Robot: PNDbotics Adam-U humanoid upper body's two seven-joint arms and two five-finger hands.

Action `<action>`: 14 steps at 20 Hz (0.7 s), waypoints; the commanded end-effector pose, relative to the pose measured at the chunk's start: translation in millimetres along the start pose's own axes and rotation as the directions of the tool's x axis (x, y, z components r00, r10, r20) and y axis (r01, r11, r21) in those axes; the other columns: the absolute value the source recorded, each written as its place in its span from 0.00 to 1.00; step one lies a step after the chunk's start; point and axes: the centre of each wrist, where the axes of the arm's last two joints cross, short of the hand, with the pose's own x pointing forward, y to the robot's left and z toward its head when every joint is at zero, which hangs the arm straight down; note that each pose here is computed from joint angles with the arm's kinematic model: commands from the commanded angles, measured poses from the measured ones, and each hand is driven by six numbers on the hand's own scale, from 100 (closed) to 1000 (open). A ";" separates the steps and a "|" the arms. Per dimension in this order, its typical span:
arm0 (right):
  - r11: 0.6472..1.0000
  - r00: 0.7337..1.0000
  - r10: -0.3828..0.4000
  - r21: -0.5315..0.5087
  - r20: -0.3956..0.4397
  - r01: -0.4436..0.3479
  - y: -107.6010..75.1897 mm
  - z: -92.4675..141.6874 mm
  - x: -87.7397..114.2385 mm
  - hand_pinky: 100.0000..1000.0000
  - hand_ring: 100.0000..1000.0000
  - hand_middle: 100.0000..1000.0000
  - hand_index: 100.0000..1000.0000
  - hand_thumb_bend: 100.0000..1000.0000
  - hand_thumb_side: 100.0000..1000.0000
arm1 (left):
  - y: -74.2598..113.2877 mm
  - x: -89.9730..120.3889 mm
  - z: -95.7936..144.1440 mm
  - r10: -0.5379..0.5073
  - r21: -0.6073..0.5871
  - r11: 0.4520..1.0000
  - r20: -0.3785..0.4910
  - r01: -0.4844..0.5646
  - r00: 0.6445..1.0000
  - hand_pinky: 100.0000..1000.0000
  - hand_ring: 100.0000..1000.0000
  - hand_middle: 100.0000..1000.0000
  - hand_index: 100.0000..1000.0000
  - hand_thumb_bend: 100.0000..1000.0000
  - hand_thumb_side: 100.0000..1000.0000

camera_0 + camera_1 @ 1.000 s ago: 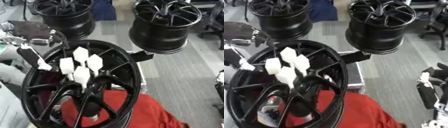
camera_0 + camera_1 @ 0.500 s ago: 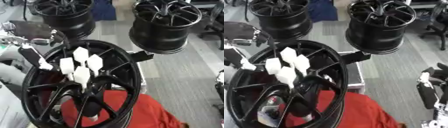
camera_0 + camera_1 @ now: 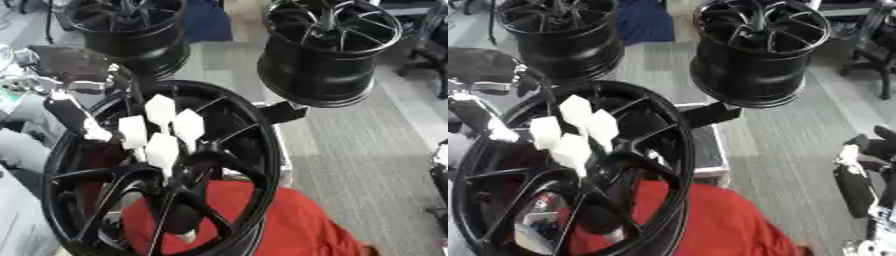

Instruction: Pull the pin out of the wheel hub.

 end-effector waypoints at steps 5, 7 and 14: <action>1.000 0.999 -0.007 0.003 0.036 0.007 -3.5 -4.7 6.9 0.47 0.59 0.52 0.72 0.00 0.23 | 7.7 -5.5 2.2 -0.203 -0.293 0.916 0.250 0.274 0.947 0.53 0.44 0.66 0.79 0.38 0.67; 1.000 0.999 -0.007 0.003 0.035 0.007 -3.5 -4.6 6.8 0.47 0.59 0.52 0.72 0.00 0.23 | 6.6 -5.4 0.8 -0.201 -0.294 0.916 0.252 0.273 0.947 0.52 0.44 0.66 0.79 0.37 0.65; 1.000 0.999 -0.007 0.001 0.034 0.007 -3.5 -4.4 6.7 0.47 0.59 0.52 0.72 0.00 0.23 | 1.9 -3.5 -3.5 -0.195 -0.299 0.914 0.269 0.275 0.943 0.52 0.43 0.64 0.79 0.35 0.62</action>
